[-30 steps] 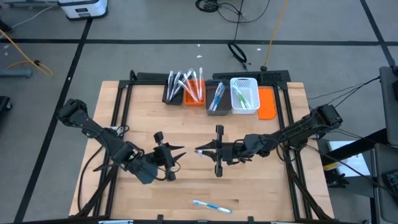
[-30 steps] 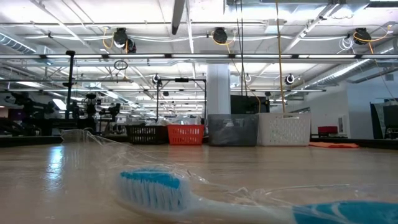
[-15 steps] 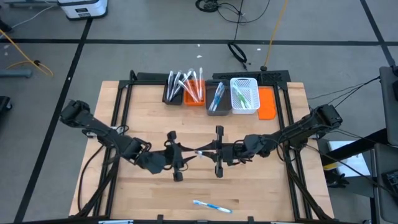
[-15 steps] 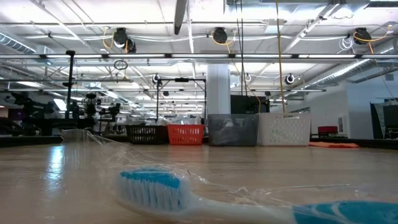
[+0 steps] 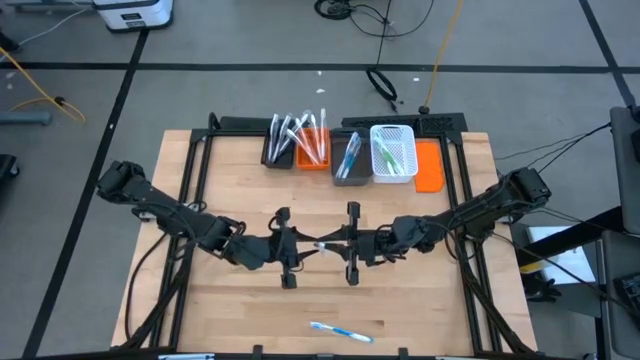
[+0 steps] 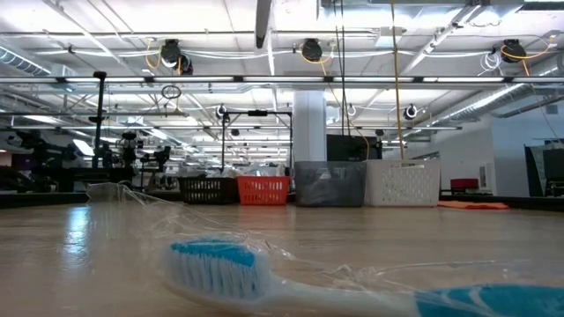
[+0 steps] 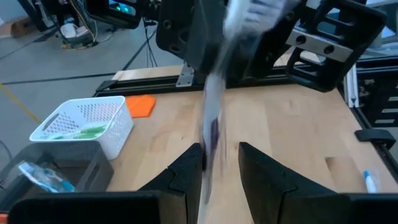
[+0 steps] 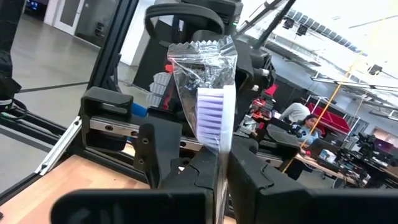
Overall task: Pick & Place Toothbrushes
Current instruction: Put the purple toothbrush into the black basket
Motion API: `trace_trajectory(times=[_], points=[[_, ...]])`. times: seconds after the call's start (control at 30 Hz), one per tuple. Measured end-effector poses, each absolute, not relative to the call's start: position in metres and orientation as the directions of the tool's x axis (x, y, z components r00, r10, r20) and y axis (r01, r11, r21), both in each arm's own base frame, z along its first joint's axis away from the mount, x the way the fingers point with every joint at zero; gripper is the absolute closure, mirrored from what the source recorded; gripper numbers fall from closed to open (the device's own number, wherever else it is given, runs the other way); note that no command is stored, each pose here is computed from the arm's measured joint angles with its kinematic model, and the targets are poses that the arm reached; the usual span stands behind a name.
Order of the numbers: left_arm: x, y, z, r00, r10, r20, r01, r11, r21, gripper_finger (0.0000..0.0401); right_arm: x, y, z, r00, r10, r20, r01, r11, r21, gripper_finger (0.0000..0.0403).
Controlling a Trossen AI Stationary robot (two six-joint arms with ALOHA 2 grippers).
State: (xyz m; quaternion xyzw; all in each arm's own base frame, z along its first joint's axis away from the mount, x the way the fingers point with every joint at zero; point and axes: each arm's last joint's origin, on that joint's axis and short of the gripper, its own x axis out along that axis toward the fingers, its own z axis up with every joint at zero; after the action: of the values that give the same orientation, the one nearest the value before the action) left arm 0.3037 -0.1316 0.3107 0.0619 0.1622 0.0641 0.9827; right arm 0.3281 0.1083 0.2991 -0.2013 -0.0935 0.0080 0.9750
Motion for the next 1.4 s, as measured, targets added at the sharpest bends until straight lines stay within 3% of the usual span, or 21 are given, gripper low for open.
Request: trace_trajectory(times=[0.4, 0.5, 0.63, 0.73, 0.97, 1.23, 1.4], points=[[0.313, -0.110, 0.311, 0.938, 0.127, -0.323, -0.095, 0.989, 0.111, 0.0299, 0.328, 0.108, 0.298, 0.983, 0.052, 0.175, 0.022, 0.918, -0.396, 0.0393], [0.313, -0.110, 0.311, 0.937, 0.127, -0.326, -0.098, 0.990, 0.102, 0.0322, 0.328, 0.108, 0.298, 0.984, 0.051, 0.171, 0.022, 0.917, -0.397, 0.0393], [0.313, -0.111, 0.309, 0.933, 0.122, -0.338, -0.083, 0.989, 0.126, 0.0387, 0.329, 0.108, 0.297, 0.986, 0.045, 0.160, 0.021, 0.919, -0.393, 0.0393], [0.312, -0.112, 0.309, 0.931, 0.122, -0.345, -0.082, 0.989, 0.127, 0.0388, 0.329, 0.108, 0.297, 0.987, 0.047, 0.154, 0.018, 0.919, -0.394, 0.0390], [0.310, -0.109, 0.305, 0.911, 0.174, -0.374, -0.122, 0.980, 0.158, 0.0396, 0.329, 0.107, 0.292, 0.994, 0.022, 0.108, 0.024, 0.916, -0.400, 0.0352], [0.301, -0.098, 0.310, 0.875, 0.304, -0.377, -0.241, 0.949, 0.205, 0.0397, 0.329, 0.103, 0.287, 0.983, -0.176, 0.055, 0.183, 0.893, -0.412, 0.0301], [0.290, -0.074, 0.322, 0.838, 0.386, -0.386, -0.331, 0.921, 0.204, 0.0397, 0.327, 0.107, 0.282, 0.986, -0.165, -0.002, 0.150, 0.898, -0.413, 0.0282]])
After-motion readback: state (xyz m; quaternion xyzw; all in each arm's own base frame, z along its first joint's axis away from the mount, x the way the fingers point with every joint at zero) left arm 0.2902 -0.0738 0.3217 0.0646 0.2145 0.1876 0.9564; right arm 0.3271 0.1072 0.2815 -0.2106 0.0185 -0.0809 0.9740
